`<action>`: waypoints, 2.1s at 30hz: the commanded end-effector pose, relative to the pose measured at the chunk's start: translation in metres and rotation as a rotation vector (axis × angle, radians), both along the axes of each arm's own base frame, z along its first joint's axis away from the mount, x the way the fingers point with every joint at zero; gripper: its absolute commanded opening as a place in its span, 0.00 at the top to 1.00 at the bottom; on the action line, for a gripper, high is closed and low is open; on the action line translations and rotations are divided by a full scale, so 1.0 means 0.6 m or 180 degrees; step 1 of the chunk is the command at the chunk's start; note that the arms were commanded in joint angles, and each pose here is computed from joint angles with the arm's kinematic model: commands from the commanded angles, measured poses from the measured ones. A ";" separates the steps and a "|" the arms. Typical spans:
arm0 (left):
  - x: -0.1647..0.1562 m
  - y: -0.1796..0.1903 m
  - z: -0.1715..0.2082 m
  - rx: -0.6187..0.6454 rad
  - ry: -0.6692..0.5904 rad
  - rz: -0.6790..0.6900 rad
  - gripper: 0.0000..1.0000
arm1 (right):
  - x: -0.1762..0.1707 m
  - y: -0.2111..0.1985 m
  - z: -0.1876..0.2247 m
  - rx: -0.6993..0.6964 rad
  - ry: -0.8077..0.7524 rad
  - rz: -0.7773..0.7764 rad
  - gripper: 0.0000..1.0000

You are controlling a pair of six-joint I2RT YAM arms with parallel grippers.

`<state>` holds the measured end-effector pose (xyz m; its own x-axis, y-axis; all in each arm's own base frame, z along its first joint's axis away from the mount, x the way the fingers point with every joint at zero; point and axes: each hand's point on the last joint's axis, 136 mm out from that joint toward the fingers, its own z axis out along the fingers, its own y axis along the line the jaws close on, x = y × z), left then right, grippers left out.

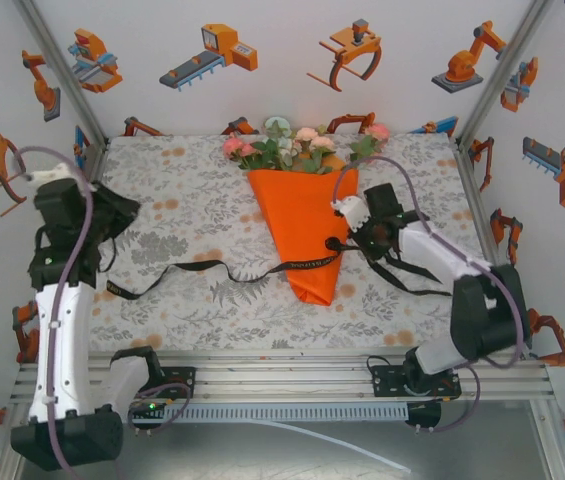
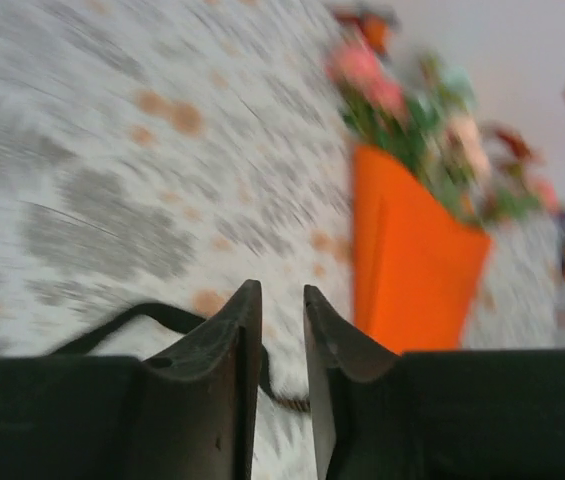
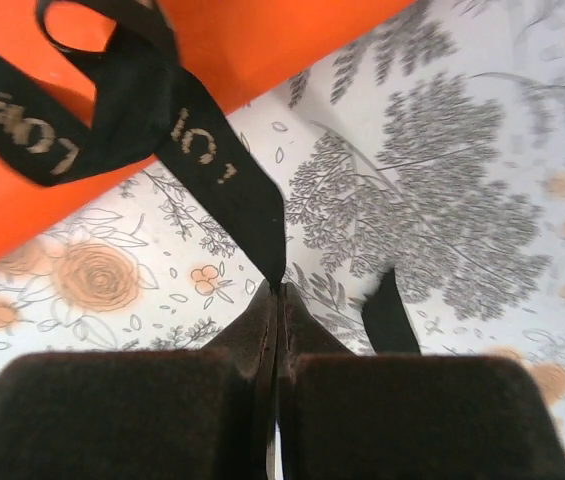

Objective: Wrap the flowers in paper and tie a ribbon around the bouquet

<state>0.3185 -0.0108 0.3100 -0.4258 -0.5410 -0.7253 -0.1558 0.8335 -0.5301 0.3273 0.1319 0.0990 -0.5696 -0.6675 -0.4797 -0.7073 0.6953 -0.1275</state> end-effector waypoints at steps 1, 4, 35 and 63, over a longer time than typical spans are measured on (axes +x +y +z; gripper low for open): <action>-0.017 -0.182 -0.039 0.0440 -0.0085 -0.1762 0.66 | -0.011 0.014 0.054 0.0332 -0.0269 -0.0059 1.00; -0.056 -0.263 -0.119 0.1525 0.0058 -0.2602 0.63 | -0.026 0.012 0.069 0.0396 -0.0267 -0.0098 1.00; -0.051 -0.353 -0.376 0.3536 0.0629 -0.3427 1.00 | -0.066 -0.014 0.165 0.0649 -0.0602 -0.0459 1.00; -0.078 -0.174 -0.305 0.2223 0.0326 -0.0680 0.79 | -0.143 -0.147 0.102 0.1387 -0.0277 -0.3363 0.51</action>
